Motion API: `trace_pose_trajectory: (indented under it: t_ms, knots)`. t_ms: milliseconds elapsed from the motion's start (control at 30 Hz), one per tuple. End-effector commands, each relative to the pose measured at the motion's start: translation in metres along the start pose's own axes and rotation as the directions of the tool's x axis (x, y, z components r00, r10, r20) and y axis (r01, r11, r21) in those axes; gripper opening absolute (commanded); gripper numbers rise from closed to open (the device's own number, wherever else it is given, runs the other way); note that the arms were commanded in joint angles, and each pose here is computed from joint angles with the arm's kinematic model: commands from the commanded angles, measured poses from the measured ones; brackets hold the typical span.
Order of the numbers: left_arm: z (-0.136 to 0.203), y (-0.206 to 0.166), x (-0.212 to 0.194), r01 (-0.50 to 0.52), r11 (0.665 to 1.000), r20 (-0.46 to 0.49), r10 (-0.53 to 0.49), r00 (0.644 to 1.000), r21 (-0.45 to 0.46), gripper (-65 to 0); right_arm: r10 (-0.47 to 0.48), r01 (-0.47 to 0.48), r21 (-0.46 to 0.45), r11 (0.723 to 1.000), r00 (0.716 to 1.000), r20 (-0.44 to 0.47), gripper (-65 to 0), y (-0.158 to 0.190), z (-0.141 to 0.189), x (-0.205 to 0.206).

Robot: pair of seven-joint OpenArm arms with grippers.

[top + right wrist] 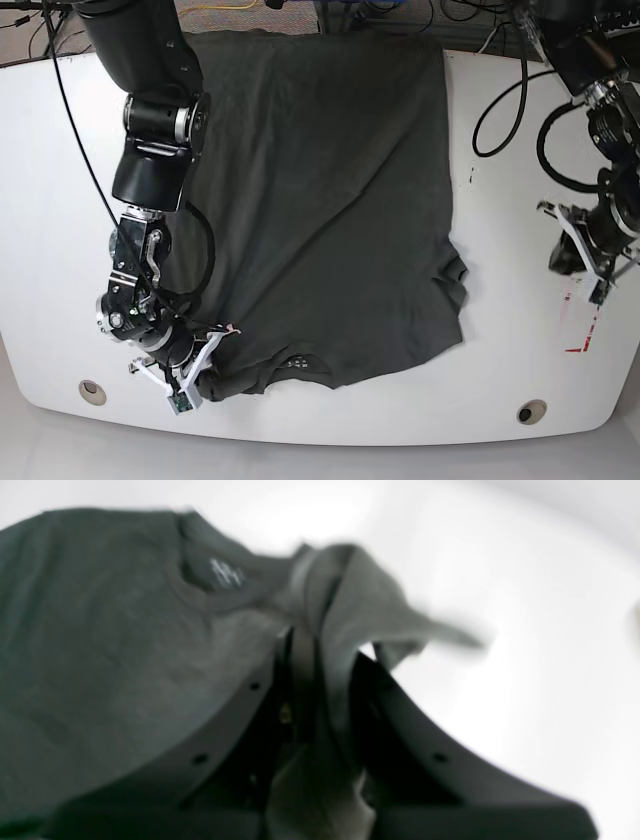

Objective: Fold the T-shirt properly
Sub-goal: 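Grasp the shirt's shoulder edge with the left gripper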

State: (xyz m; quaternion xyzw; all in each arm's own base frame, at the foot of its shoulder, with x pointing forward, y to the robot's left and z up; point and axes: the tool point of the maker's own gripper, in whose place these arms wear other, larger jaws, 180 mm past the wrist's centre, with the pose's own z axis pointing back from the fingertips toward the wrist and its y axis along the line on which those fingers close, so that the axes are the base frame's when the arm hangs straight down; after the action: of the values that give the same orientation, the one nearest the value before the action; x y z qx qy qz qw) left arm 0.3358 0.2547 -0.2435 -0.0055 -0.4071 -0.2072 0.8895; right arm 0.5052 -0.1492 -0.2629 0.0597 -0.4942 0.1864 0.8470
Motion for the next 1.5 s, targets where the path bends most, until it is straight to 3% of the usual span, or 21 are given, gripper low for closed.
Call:
trace_pose_trajectory:
  t_ms: [0,200,533,633,1033,1467]
  knots:
    - [0.007,0.007,0.021,0.035,0.999,0.048,-0.036,0.998,0.020,-60.7,0.059,-0.057,-0.023,0.998,0.993,0.102,-65.0,-0.006,0.010,0.045]
    - [-0.005,-0.016,0.015,0.069,0.997,0.017,-0.068,0.998,-0.043,-57.5,0.077,-0.076,-0.021,0.997,0.992,0.096,-65.0,-0.003,0.010,0.044]
    - [-0.033,-0.094,-0.061,-0.094,0.968,-0.134,0.064,0.989,-0.234,-30.0,0.060,-0.060,-0.001,0.998,0.996,0.061,-65.0,0.005,0.006,0.020]
    - [-0.040,-0.107,-0.082,-0.165,0.950,-0.188,0.116,0.975,-0.267,-25.0,0.059,-0.059,0.000,0.998,0.997,0.058,-65.0,0.005,0.006,0.019]
    - [-0.063,-0.154,-0.153,-0.386,0.850,-0.386,0.241,0.891,-0.359,-24.3,0.051,-0.051,0.009,0.999,0.998,0.036,-65.0,0.009,0.004,0.006]
    - [-0.069,-0.208,-0.152,-0.379,0.800,-0.415,0.180,0.892,-0.465,-24.6,0.048,-0.049,0.012,0.999,0.998,0.036,-65.0,0.011,0.004,0.005]
